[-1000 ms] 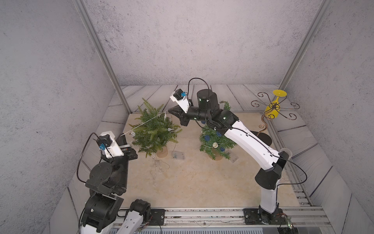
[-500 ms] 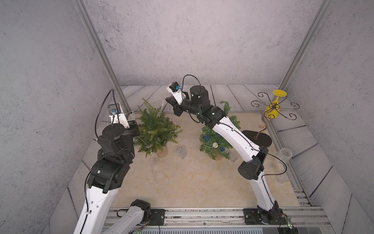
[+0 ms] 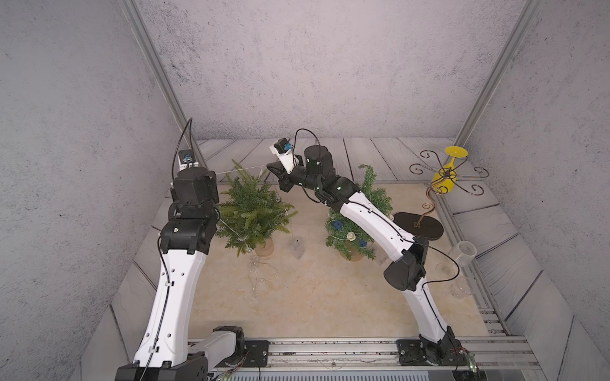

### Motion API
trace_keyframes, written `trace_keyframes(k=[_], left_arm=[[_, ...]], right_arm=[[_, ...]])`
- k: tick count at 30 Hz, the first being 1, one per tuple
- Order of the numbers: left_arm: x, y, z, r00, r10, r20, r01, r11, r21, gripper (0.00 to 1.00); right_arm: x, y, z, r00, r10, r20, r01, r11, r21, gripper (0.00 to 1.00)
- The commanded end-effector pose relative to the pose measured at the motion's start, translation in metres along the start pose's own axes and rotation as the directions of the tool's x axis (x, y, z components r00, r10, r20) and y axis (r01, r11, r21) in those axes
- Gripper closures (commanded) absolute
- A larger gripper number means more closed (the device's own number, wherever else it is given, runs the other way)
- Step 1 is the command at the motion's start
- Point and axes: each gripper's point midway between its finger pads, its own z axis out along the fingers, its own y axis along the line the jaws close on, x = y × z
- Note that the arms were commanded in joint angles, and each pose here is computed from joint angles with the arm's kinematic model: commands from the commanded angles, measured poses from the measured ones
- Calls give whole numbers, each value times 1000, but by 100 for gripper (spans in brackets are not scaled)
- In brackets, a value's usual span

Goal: Wrap string light around the christmas tree
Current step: Wrap the light string around the Christmas tree.

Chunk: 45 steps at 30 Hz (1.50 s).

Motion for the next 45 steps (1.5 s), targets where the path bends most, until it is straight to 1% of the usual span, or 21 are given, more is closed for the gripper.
trace_keyframes(k=[1,3,4,5,6,7,9,11,14,17,20,21,23,24,26,28,30,35,40,43,45], left_arm=[[-1,10,6,999,-43,-22,43,999,-9,100],[2,9,17,998,-50,-40,50,999,4,100],[5,3,26,997,-45,-68,46,999,23,100],[11,-1,35,994,-32,-102,35,999,25,100],[18,-5,41,991,-17,-133,21,999,32,100],[25,-7,45,988,-18,-154,24,999,33,100],[33,-9,45,987,-49,-155,56,997,47,100],[44,-3,41,981,-86,-173,94,995,42,100],[64,5,39,970,-120,-211,131,991,38,100],[76,4,54,950,-160,-267,182,982,57,100],[82,-16,61,927,-211,-309,269,950,160,100],[85,-15,57,922,-230,-310,289,944,158,100],[84,-9,49,923,-289,-254,334,930,156,100],[82,-6,44,917,-316,-244,360,919,163,100],[83,-5,31,907,-326,-265,380,905,188,100],[81,-2,22,906,-345,-246,395,898,194,100],[86,-2,21,901,-356,-248,406,893,196,100],[100,-9,34,887,-364,-283,425,884,194,100],[114,-13,34,873,-395,-288,460,863,211,100],[114,-20,31,867,-410,-282,479,840,253,100],[117,-20,29,866,-409,-286,480,840,254,100]], right_arm=[[40,-11,19,997,40,-64,-39,999,12,95],[46,-11,23,996,46,-75,-45,999,9,90],[50,-12,25,995,51,-81,-50,999,10,88],[53,-11,26,995,56,-86,-56,998,8,83],[55,-10,26,994,63,-91,-63,998,4,77],[57,-8,26,993,70,-97,-71,997,-7,67],[53,-1,22,993,74,-97,-78,996,-40,55],[45,6,13,993,66,-98,-72,996,-61,52],[26,21,-7,997,15,-77,-21,996,-85,46],[7,37,-27,998,-18,-56,11,994,-111,36],[-3,50,-44,998,-26,-53,19,990,-139,30],[-6,52,-49,998,-31,-49,24,990,-141,29],[-11,61,-62,997,-57,-46,49,987,-152,26],[-12,65,-68,996,-73,-50,65,986,-151,26],[-19,75,-82,992,-114,-47,105,982,-157,25],[-24,83,-93,988,-148,-43,139,977,-161,23],[-27,86,-102,985,-165,-46,155,974,-166,23],[-26,92,-121,982,-170,-76,156,974,-164,22],[-3,119,-145,973,-195,-120,176,973,-152,20],[27,135,-155,968,-187,-166,167,978,-127,19],[51,144,-158,972,-156,-174,134,983,-128,18]])
